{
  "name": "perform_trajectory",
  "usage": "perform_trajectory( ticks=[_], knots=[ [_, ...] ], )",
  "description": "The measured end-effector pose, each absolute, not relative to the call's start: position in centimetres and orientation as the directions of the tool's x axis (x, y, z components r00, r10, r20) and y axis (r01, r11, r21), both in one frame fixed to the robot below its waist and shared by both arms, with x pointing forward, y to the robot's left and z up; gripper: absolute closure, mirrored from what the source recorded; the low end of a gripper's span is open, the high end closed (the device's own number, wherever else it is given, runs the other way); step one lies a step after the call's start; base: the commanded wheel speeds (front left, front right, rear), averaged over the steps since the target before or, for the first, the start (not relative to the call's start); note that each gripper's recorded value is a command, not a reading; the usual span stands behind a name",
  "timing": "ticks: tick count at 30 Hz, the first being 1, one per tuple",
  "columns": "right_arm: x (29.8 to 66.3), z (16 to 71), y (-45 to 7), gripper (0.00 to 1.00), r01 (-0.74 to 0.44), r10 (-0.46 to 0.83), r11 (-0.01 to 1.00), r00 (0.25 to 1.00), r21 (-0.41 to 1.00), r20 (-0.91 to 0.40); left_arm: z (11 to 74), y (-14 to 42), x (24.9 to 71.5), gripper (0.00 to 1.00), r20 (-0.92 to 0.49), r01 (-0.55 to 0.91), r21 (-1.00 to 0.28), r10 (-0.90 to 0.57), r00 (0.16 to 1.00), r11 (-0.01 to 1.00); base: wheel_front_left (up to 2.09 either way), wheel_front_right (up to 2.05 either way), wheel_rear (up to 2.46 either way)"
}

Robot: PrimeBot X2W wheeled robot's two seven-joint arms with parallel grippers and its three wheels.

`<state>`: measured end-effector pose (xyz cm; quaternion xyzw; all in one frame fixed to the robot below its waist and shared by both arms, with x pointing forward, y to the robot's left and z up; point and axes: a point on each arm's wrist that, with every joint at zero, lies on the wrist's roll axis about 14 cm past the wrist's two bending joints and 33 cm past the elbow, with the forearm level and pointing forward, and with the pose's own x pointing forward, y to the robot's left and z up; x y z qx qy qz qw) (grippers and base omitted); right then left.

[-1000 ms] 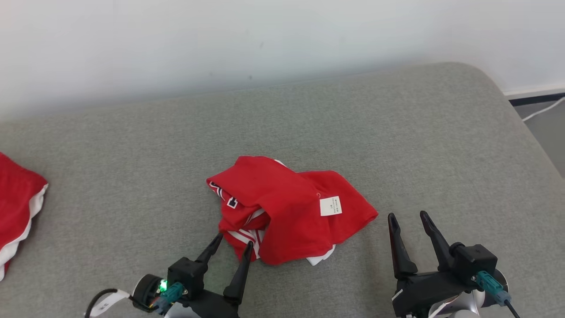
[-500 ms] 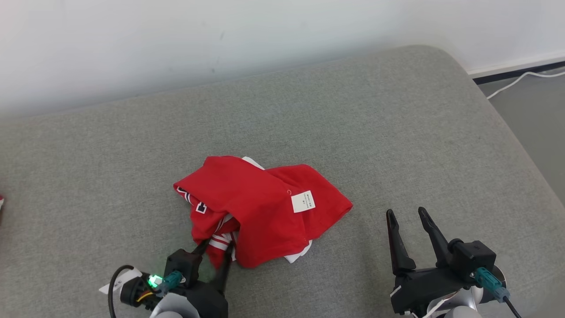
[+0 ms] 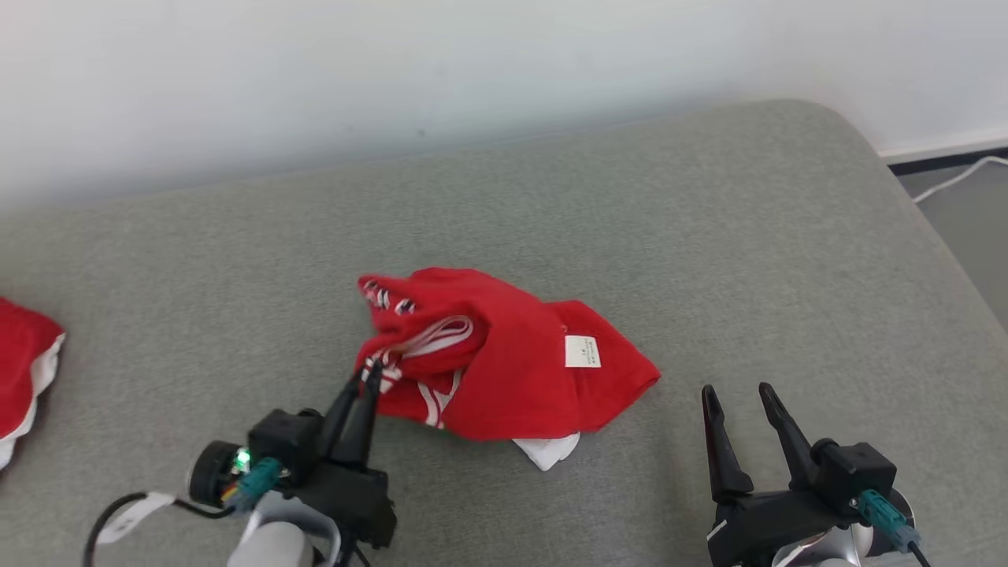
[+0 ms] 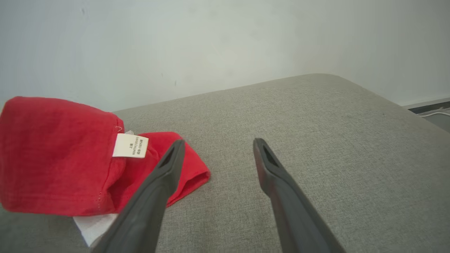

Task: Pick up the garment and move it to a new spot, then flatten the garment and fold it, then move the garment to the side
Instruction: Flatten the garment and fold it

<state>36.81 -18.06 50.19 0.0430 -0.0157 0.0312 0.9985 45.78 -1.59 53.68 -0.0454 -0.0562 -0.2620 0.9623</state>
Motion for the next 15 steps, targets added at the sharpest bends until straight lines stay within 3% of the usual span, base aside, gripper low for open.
perform_trajectory(
  ticks=[6,15],
  knots=[
    [37.5,50.1,-15.8,0.0,-0.131,0.128,0.987,0.991,0.095,0.036,57.9,4.3,45.8,1.0,0.259,0.388,0.003,-0.376,0.89,0.921,0.0,0.0,0.0],
    [38.6,50.2,-12.9,0.0,-0.215,0.212,0.971,0.976,0.103,0.041,56.9,10.6,44.0,1.0,0.218,0.237,0.004,-0.232,0.948,0.971,0.0,0.0,0.0]
  ],
)
